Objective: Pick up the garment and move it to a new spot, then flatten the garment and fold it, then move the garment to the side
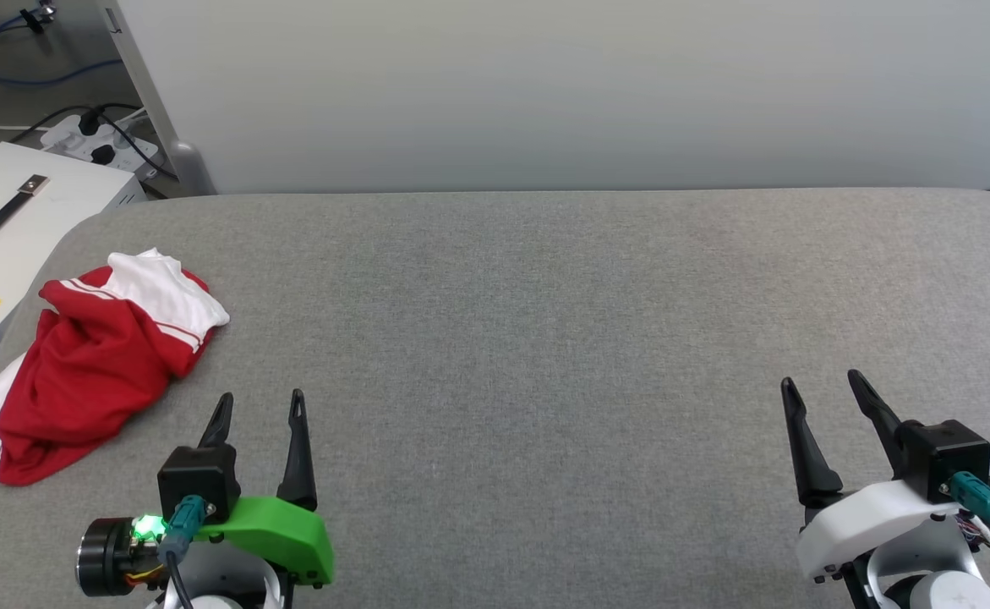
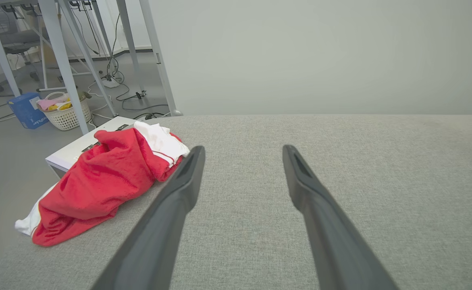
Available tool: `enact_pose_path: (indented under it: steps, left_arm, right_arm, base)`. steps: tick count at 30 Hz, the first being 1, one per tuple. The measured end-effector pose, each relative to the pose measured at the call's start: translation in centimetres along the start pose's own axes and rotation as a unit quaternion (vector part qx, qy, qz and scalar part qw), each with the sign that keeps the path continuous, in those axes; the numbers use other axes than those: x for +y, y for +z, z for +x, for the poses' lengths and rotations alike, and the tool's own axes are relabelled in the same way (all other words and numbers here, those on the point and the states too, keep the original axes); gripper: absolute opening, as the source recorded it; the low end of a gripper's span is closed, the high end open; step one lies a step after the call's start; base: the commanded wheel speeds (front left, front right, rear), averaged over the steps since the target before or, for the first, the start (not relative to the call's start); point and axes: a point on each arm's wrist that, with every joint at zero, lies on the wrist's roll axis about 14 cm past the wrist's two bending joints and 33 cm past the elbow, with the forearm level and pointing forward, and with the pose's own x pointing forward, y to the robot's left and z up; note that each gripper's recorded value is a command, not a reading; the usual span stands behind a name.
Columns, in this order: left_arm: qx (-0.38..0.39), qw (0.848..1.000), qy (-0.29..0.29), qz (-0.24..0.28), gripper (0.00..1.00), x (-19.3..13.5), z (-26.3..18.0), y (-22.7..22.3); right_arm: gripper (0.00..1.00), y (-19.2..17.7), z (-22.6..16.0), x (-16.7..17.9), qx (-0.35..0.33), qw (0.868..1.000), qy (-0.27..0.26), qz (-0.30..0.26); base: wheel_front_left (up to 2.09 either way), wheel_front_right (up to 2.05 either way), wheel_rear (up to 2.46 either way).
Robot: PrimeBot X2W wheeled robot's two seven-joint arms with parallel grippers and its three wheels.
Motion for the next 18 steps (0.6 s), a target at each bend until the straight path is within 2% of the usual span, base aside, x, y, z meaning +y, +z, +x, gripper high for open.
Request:
enact_pose_path:
  steps: [18]
  left_arm:
    - [-0.008, 1.000, 0.001, -0.010, 1.00, 0.07, -0.13, -0.18]
  right_arm:
    - [1.00, 0.43, -0.20, -0.21, -0.019, 1.000, -0.004, 0.022]
  base:
    - [0.00, 0.00, 0.00]
